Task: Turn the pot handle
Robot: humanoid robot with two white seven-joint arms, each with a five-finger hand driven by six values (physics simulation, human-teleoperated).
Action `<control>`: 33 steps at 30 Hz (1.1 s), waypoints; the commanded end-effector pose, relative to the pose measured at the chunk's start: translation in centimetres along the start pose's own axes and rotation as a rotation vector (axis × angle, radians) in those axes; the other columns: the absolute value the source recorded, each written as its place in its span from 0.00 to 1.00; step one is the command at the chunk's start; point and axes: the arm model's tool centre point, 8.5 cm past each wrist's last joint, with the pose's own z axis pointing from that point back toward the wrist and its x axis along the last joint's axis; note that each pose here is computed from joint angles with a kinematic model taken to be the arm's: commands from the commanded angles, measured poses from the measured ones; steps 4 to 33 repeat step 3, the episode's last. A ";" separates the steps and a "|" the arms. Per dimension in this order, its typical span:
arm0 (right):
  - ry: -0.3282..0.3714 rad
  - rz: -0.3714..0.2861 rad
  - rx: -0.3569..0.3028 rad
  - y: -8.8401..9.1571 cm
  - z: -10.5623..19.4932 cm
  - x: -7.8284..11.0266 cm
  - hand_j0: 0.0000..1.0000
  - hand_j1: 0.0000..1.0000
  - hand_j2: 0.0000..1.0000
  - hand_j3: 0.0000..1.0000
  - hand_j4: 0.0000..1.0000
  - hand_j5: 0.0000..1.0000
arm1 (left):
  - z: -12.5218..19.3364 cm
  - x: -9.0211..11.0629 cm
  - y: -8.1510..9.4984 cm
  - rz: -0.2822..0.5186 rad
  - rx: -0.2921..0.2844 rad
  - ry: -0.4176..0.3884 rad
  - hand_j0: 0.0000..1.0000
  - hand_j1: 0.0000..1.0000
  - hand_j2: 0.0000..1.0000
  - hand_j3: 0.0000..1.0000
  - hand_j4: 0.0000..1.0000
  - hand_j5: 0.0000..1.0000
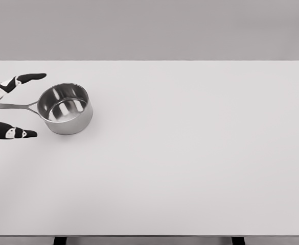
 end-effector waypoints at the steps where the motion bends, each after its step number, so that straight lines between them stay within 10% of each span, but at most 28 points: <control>1: 0.000 -0.001 0.000 0.0 0.0 0.0 1.00 1.00 1.00 1.00 1.00 1.00 | -0.1 0.0 -0.2 0.014 0.012 -0.008 1.00 1.00 1.00 1.00 1.00 1.00; 33: 0.000 0.001 0.000 0.0 0.0 0.0 1.00 1.00 1.00 1.00 1.00 1.00 | -0.1 0.0 -0.3 0.015 0.010 -0.006 1.00 1.00 1.00 1.00 1.00 1.00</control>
